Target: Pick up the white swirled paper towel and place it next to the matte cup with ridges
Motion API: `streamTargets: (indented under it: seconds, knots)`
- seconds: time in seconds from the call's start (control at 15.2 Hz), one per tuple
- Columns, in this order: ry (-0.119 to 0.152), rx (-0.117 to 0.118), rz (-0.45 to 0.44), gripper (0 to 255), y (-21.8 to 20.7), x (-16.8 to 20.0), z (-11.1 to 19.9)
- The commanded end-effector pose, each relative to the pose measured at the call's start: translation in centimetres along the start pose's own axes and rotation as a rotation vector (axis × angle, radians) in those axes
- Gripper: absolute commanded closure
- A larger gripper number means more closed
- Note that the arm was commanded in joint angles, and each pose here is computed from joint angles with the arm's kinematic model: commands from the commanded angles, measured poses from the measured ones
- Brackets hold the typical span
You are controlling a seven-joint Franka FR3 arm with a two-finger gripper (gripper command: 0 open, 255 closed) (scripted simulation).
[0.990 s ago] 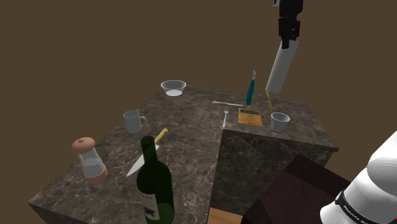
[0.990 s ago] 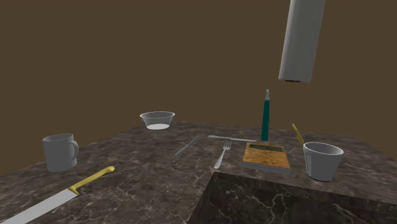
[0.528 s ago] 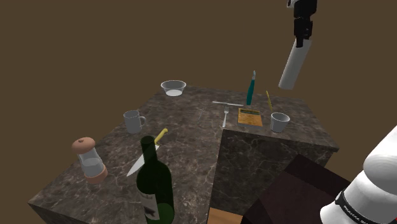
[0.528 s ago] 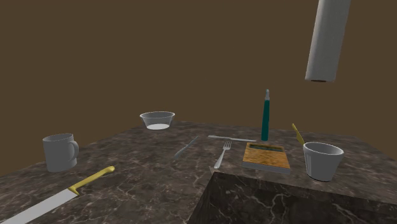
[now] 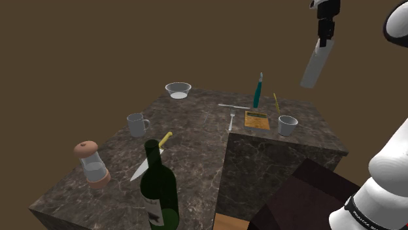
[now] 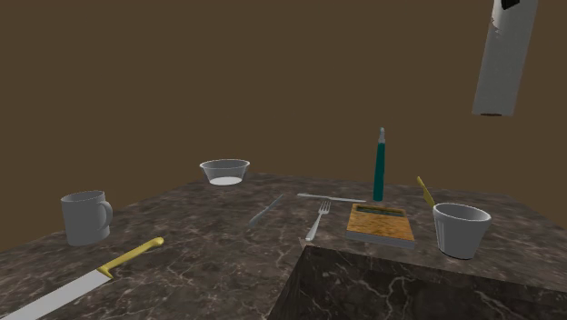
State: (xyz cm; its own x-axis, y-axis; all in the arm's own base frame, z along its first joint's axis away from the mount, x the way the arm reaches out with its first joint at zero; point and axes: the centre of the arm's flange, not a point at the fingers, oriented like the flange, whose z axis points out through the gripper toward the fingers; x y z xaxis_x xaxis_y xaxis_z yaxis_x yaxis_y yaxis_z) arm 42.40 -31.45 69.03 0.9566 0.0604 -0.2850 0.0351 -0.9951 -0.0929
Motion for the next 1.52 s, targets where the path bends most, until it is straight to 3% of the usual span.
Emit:
streamTargets:
  seconds: [0.0, 0.26, 1.45]
  knots:
    - [0.000, -0.001, -0.002, 255, 2.5, -0.5, 0.0]
    - [0.000, -0.001, -0.002, 255, 7.7, -1.6, -0.2]
    - [0.000, -0.001, -0.002, 255, 8.6, 1.1, 8.9]
